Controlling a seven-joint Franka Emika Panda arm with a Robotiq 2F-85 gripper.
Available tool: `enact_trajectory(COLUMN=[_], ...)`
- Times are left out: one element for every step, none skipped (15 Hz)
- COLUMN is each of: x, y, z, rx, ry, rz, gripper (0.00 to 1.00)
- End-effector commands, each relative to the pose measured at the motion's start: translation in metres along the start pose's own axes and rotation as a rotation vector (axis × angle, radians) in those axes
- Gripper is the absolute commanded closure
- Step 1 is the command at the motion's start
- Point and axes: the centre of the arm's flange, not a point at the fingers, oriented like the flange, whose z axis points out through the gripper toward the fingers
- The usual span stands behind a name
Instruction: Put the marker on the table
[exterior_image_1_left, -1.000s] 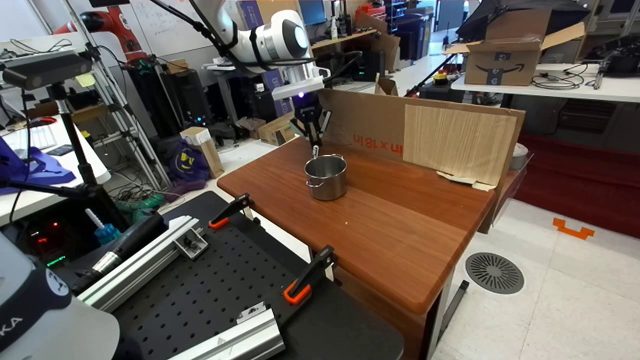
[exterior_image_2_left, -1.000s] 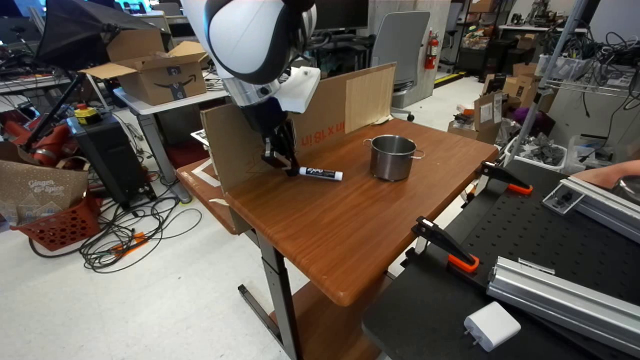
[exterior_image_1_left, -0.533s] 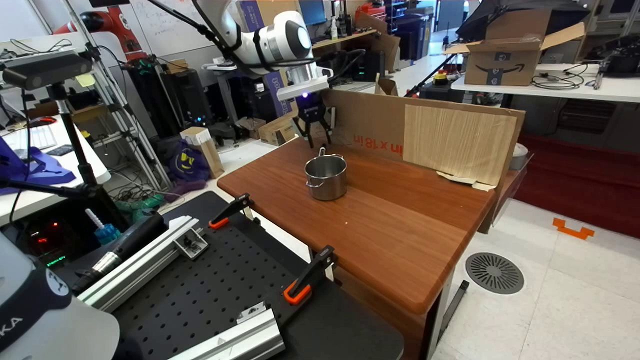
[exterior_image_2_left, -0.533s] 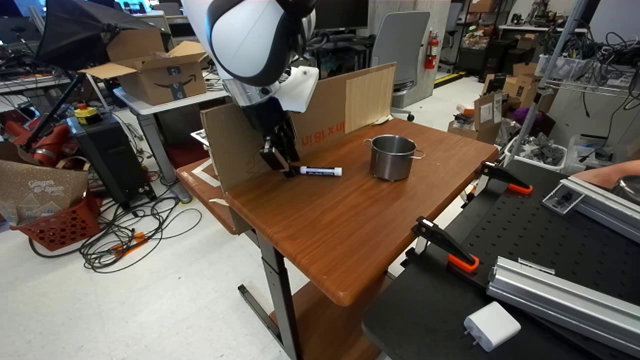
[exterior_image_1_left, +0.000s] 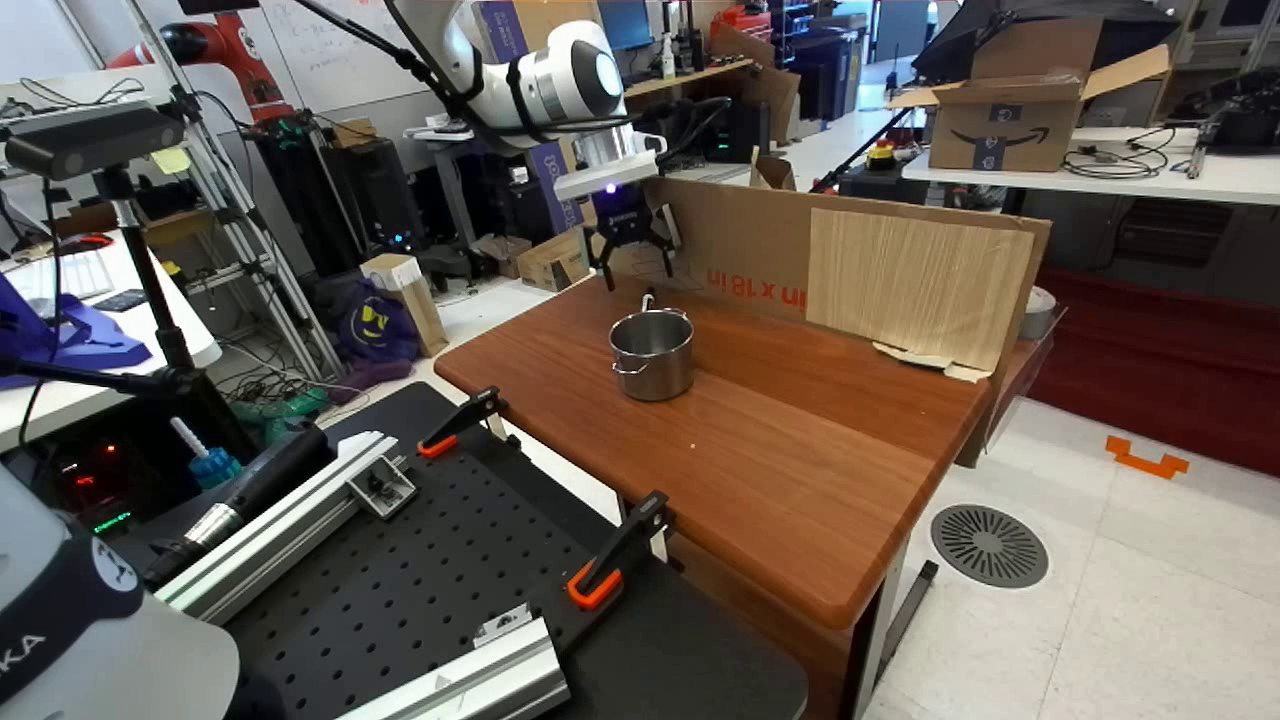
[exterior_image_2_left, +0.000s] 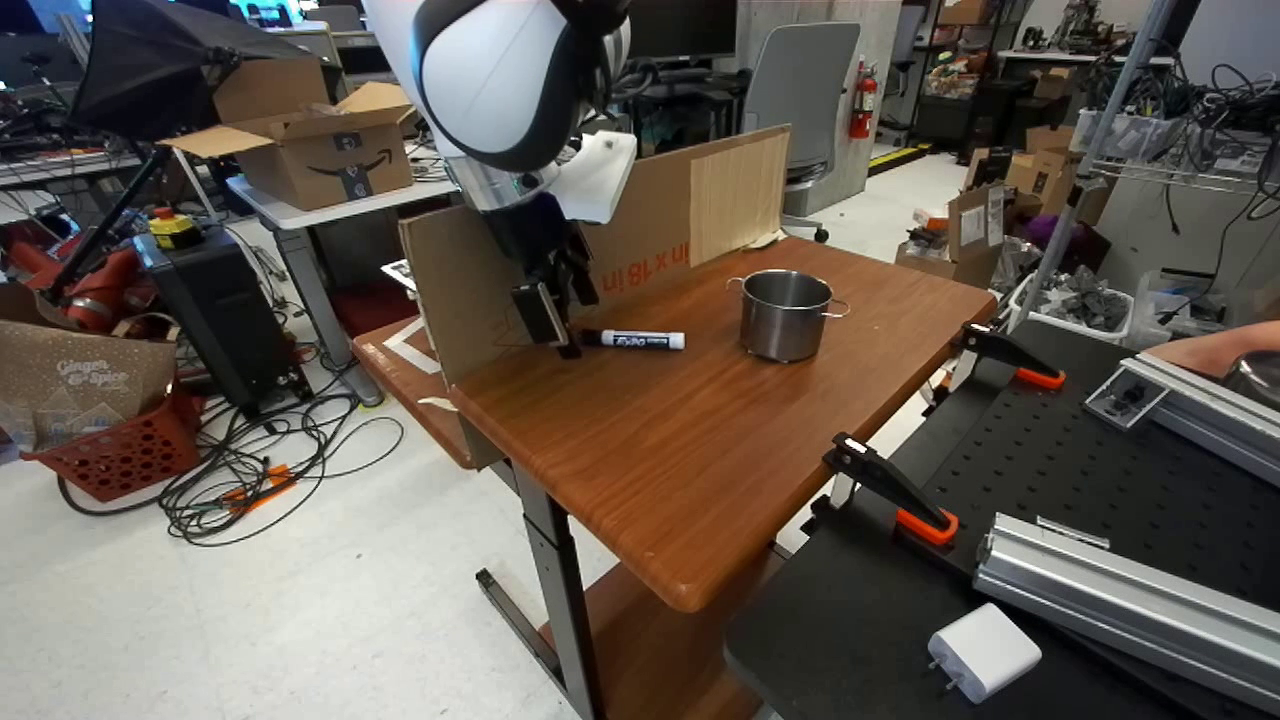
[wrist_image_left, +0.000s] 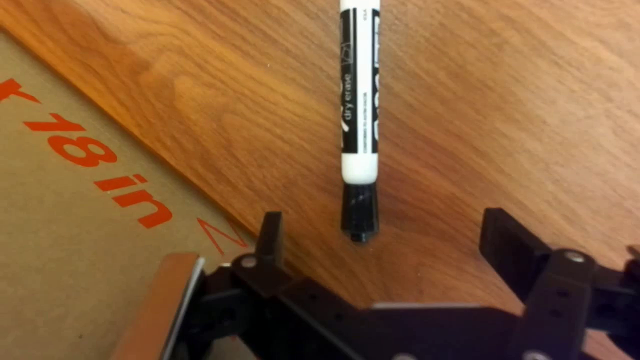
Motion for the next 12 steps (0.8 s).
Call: enact_trajectory(x=[0.005,0.004,0.001,-0.001,-0.004,-0.005,-0.008,-0.009,-0.011,0.002,0.001,-0.001], y=[0.004,0.003,0.002,0.001,-0.001,-0.002,-0.004,-0.004,-0.004,-0.001,-0.001,-0.002], z=[-0.007,-0.009,-0.013,-0.016,-0.022,-0.026,-0.034,-0.039,-0.045,-0.036,-0.041,-0.043], rx=[-0.013,-0.013,-0.011,-0.012,-0.014,-0.014,-0.012,-0.011,-0.036,-0.010,-0.012,-0.013], ry=[0.002,0.006,0.012,0.020,0.034,0.041,0.053,0.062,0.036,0.047,0.050,0.050], rz=[-0.005,-0.005,-0.007,-0.007,-0.007,-0.008,-0.010,-0.012,-0.016,-0.002,-0.003,-0.004], gripper=[0.00,0.00,0.00,0.00,0.00,0.00,0.00,0.00,0.00,0.00,0.00,0.00])
